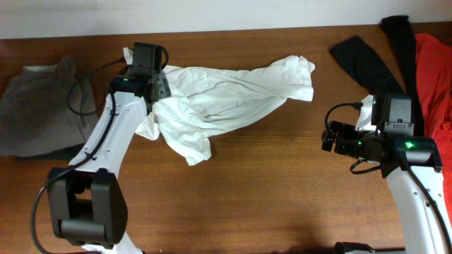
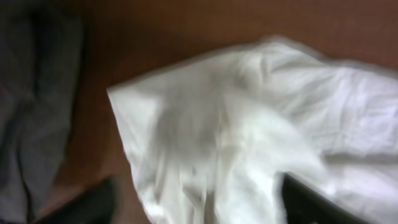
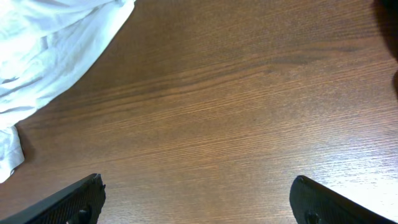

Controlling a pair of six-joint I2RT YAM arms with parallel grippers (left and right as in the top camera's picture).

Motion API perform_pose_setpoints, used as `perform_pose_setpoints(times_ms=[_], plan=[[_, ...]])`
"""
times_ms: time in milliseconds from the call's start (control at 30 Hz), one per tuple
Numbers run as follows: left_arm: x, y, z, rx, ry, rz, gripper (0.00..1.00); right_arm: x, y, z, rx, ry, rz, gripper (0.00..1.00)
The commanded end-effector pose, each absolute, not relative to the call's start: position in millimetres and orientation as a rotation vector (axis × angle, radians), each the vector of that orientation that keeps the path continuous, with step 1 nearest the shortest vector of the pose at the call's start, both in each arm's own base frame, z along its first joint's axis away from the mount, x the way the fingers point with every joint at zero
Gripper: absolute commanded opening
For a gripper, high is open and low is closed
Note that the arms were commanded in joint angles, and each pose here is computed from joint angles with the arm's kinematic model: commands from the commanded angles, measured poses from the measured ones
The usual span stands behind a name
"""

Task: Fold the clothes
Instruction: 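Lift and pull the T-shirt leftward with the left gripper, then grasp the T-shirt's right end with the right gripper and stretch it apart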

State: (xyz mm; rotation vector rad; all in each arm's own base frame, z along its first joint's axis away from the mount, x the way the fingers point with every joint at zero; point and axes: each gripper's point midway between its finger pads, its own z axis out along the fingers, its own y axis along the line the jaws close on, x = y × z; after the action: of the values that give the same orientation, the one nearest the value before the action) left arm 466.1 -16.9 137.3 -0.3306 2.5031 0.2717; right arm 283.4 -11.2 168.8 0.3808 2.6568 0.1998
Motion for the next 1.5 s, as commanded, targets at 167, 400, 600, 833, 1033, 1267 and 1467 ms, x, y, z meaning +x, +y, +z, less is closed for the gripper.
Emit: perform_pose_setpoints(times_ms=[167,400,600,833,1033,1267,1467], plan=[[388.2,-50.5,96.3,-0.246,2.919,0.025,0.99,286.6,-15.7,166.5,0.350,2.671,0.171,0.99],[376.3,-64.5,71.6,-0.238,2.979,-0.093,0.52,286.4,-15.7,161.2,0.355,2.694,0.172,0.99],[374.7,-76.5,42.6,-0.229,2.997,-0.188,0.50,286.5,-15.7,161.2,0.355,2.693,0.172,0.99],[383.4,-59.0,29.8,-0.272,2.956,-0.038,0.58,286.4,-15.7,161.2,0.355,2.694,0.172,0.99],[388.2,-68.6,22.2,-0.263,2.951,-0.096,0.26,286.5,-15.7,161.2,0.356,2.693,0.172,0.99],[386.3,-85.6,2.5,-0.216,2.986,-0.115,0.11,285.6,-15.6,160.8,0.356,2.697,0.172,0.99],[381.5,-83.7,13.2,-0.221,2.996,-0.114,0.00,285.7,-15.6,160.9,0.356,2.697,0.172,0.99]])
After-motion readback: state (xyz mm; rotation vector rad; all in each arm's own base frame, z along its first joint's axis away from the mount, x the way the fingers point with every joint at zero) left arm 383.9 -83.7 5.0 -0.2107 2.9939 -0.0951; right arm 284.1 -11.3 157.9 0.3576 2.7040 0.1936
